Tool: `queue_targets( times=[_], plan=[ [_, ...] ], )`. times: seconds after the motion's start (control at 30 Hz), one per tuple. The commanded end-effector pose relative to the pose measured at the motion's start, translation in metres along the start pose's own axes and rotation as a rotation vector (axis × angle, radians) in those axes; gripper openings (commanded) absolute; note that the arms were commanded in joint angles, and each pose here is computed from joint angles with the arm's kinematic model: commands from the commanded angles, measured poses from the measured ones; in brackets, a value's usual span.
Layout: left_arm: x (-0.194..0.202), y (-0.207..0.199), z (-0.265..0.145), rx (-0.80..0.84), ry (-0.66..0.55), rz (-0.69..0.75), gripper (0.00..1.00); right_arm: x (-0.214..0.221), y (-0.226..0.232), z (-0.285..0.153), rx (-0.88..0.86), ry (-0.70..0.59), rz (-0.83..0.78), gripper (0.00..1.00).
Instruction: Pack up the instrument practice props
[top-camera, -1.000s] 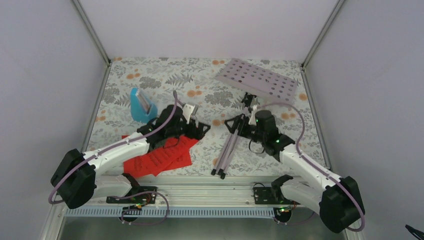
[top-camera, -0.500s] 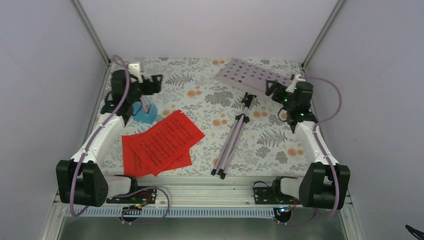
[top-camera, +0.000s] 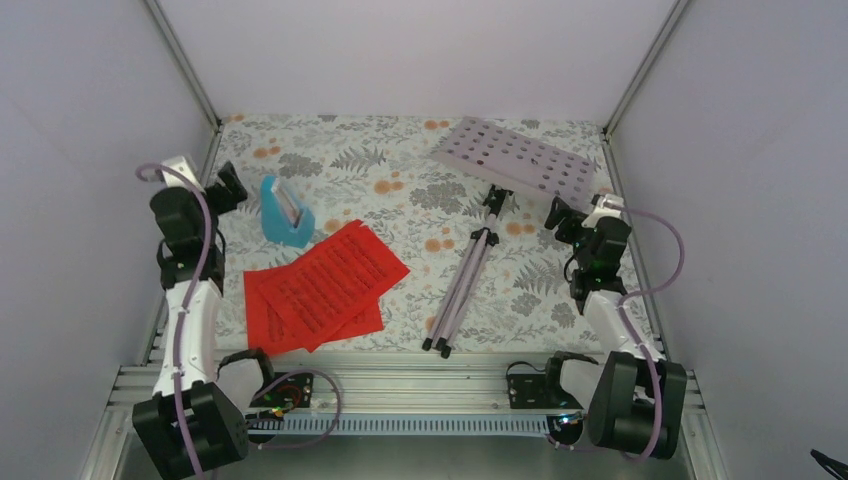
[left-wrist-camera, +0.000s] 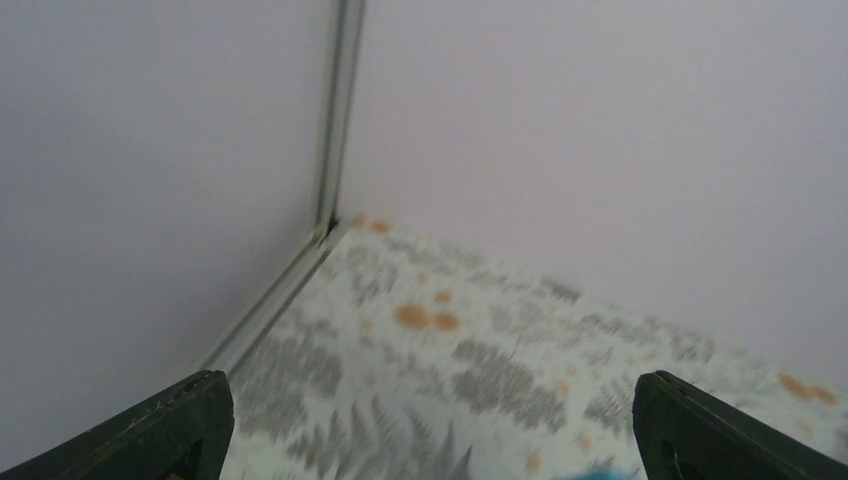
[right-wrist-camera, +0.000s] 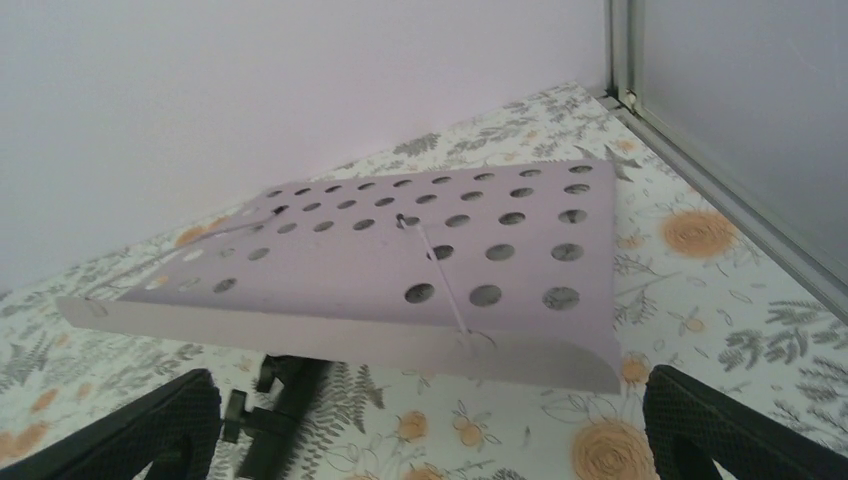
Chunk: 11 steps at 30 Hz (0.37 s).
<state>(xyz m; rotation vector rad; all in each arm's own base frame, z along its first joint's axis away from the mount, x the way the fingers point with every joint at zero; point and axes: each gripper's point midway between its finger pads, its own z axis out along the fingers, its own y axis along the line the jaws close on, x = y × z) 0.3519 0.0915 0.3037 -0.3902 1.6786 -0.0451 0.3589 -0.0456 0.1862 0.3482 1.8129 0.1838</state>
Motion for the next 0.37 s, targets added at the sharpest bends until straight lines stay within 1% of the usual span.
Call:
queue_targets(
  times=[0.0,0.13,0.33],
  plan=[
    [0.03,0.021,-0.006,-0.063,-0.039,-0.007,0.99,-0.013,-0.005,-0.003,0.034,-0.111,-0.04,0.99],
    [0.044,0.022,-0.009,-0.056,-0.031,-0.015,1.0,-0.001,-0.007,-0.003,0.036,-0.093,-0.044,1.0],
    [0.04,0.02,-0.012,-0.047,-0.041,-0.006,1.0,-0.001,-0.004,-0.01,0.019,-0.126,-0.059,1.0]
  ],
)
